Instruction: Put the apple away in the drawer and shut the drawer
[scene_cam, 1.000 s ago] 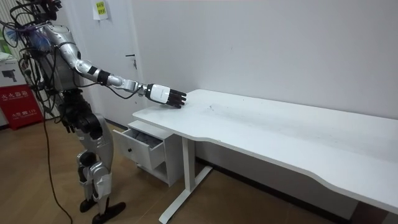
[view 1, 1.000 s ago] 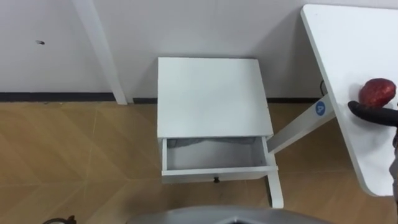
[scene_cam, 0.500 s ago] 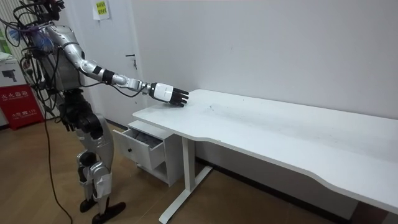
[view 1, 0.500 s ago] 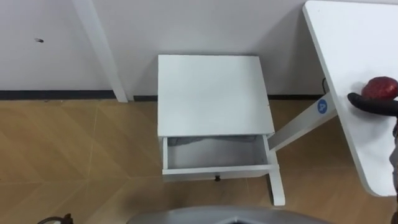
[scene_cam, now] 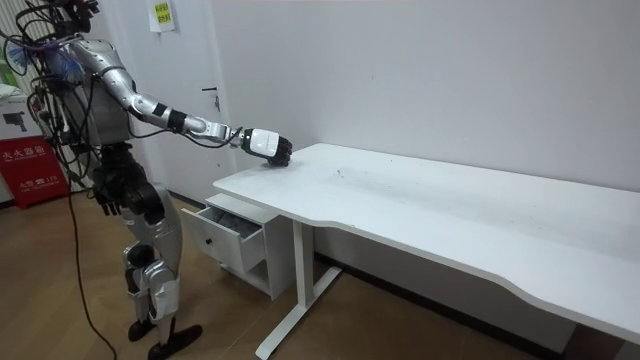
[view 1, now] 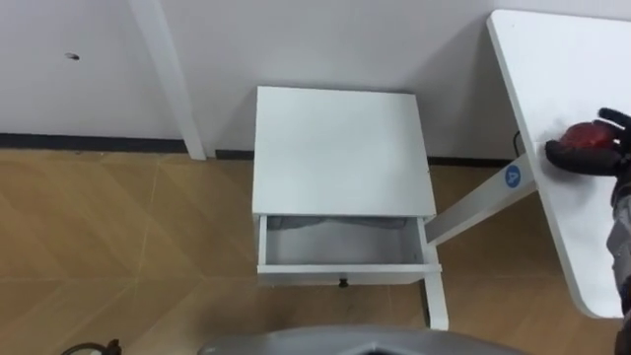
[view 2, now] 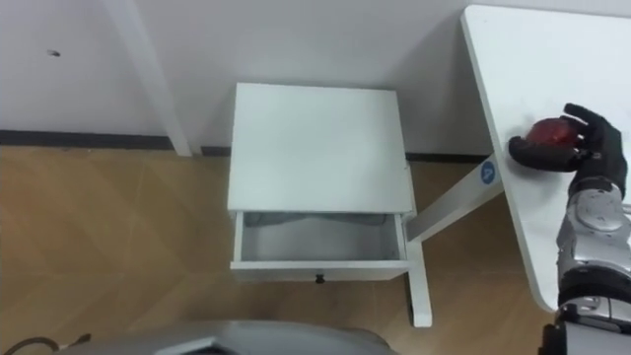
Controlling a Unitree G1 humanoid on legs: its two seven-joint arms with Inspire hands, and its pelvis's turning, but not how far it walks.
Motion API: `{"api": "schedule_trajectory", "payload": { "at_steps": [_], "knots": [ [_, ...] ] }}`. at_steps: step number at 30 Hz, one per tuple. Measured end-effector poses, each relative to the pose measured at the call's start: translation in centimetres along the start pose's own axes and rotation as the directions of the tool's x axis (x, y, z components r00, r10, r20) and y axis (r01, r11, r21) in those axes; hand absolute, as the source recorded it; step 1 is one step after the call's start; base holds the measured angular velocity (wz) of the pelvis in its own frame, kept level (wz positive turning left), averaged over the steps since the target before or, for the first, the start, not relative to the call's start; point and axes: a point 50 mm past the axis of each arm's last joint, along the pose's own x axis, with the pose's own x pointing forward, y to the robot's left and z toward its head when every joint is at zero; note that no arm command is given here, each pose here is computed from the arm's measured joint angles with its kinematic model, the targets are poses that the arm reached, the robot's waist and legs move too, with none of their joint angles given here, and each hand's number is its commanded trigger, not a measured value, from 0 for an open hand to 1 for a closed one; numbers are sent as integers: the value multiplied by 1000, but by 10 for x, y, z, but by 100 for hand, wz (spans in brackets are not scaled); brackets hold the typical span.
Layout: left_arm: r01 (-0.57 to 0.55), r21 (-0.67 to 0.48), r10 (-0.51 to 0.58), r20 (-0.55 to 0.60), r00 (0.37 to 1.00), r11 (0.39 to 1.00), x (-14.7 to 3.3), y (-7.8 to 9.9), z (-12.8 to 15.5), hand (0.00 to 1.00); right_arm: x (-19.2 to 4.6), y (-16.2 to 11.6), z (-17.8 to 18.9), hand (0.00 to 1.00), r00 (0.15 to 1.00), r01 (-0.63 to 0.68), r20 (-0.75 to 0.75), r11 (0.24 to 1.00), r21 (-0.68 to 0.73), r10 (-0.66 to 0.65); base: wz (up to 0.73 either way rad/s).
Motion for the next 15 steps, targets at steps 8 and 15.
{"api": "schedule_trajectory", "payload": {
  "at_steps": [8,15],
  "knots": [
    [7,19,-7,5,1000,1000,0,-2,3,0,0,2,1,100,1000,19,7,999,-42,-19,4],
    [10,43,-11,19,1000,999,1,-3,6,0,0,5,2,100,1000,7,11,998,-58,-7,0]
  ]
}}
